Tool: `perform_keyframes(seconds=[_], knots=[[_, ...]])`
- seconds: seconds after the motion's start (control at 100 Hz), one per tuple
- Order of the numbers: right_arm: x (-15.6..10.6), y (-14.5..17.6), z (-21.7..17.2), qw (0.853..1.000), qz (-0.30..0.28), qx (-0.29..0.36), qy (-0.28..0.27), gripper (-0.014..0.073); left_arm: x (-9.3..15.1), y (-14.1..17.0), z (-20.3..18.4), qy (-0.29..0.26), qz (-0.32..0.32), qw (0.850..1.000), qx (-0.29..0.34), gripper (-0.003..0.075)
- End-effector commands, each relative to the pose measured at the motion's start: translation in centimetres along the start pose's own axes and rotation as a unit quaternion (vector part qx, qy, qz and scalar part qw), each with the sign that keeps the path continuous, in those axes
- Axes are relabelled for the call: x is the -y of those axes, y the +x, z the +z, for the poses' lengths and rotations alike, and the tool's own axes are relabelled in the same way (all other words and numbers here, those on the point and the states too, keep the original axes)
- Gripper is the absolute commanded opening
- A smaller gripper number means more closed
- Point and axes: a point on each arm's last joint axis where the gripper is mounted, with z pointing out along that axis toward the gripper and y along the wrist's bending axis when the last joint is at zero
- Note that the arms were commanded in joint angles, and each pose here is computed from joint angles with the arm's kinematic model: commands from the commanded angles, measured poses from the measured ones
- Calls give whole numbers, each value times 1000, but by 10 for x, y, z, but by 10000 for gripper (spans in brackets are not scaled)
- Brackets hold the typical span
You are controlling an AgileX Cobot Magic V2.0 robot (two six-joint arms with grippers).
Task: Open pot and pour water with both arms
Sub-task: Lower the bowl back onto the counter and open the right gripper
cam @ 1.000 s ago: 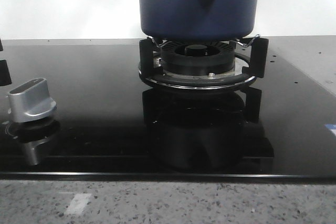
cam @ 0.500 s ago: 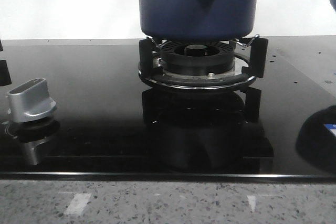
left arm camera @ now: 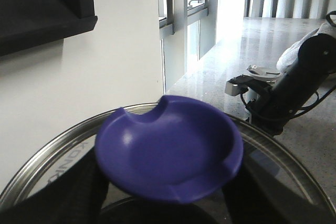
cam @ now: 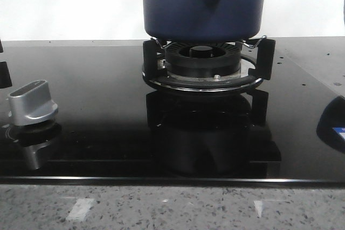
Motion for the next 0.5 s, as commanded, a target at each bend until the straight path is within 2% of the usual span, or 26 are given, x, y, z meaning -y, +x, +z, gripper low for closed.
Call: perform_keyframes(seconds=[0.0,0.13,0.36,0.43,0.49], knots=[[1,-10,-6,999,4,36,4,-47,15,-37,-10,5,-1,998,68,358],[4,-9,5,1000,8,15,1,-47,15,-37,-10,5,-1,998,68,358],[5,-11,7,1000,9,21,4,-35,14,-37,-10,4,-1,998,68,358],[5,-11,7,1000,9,22,4,34,14,-37,-10,4,-1,998,68,358],[5,-11,7,1000,9,24,5,154,14,-37,-10,4,-1,998,68,358]])
